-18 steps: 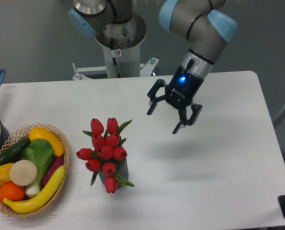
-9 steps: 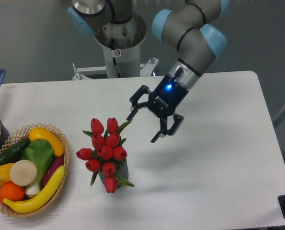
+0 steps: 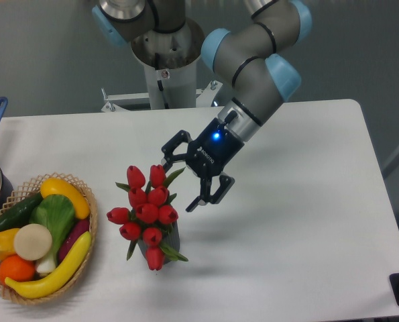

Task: Pick up the flowers from the vase
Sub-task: 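Lower the gripper around the tulip stems and close on them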

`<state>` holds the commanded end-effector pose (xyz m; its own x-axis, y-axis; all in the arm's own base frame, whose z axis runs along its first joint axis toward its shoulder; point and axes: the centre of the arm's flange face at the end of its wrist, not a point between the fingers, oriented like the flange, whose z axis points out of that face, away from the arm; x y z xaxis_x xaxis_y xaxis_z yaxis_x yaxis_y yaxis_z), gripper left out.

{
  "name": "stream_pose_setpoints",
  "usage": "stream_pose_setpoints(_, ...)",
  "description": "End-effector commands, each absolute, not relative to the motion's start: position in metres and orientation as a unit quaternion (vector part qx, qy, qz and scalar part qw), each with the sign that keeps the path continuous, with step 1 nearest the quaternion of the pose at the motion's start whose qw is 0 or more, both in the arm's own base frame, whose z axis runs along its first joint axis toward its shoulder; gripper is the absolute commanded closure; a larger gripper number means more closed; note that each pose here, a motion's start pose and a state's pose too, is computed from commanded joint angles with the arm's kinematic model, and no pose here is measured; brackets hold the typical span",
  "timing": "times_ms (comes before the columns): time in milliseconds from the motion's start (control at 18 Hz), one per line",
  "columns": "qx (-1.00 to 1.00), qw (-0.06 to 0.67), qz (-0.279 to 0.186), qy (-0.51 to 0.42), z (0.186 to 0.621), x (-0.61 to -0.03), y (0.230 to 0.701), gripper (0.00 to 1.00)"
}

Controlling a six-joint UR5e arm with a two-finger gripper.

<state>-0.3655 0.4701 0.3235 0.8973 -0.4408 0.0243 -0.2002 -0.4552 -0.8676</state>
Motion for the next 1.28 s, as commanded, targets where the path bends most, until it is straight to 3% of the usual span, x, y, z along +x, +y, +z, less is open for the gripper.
stream_pose_setpoints(1056,-0.838,0.483,-0.136,0.216,0.305,-0.356,0.510,0.01)
stream_pose_setpoints(1111,-0.837,0.485,-0.131,0.220,0.305,-0.356,0.510,0.02)
stream_pose_setpoints(1278,-0.835,0.486,-0.126,0.223,0.305,-0.355,0.509,0.24)
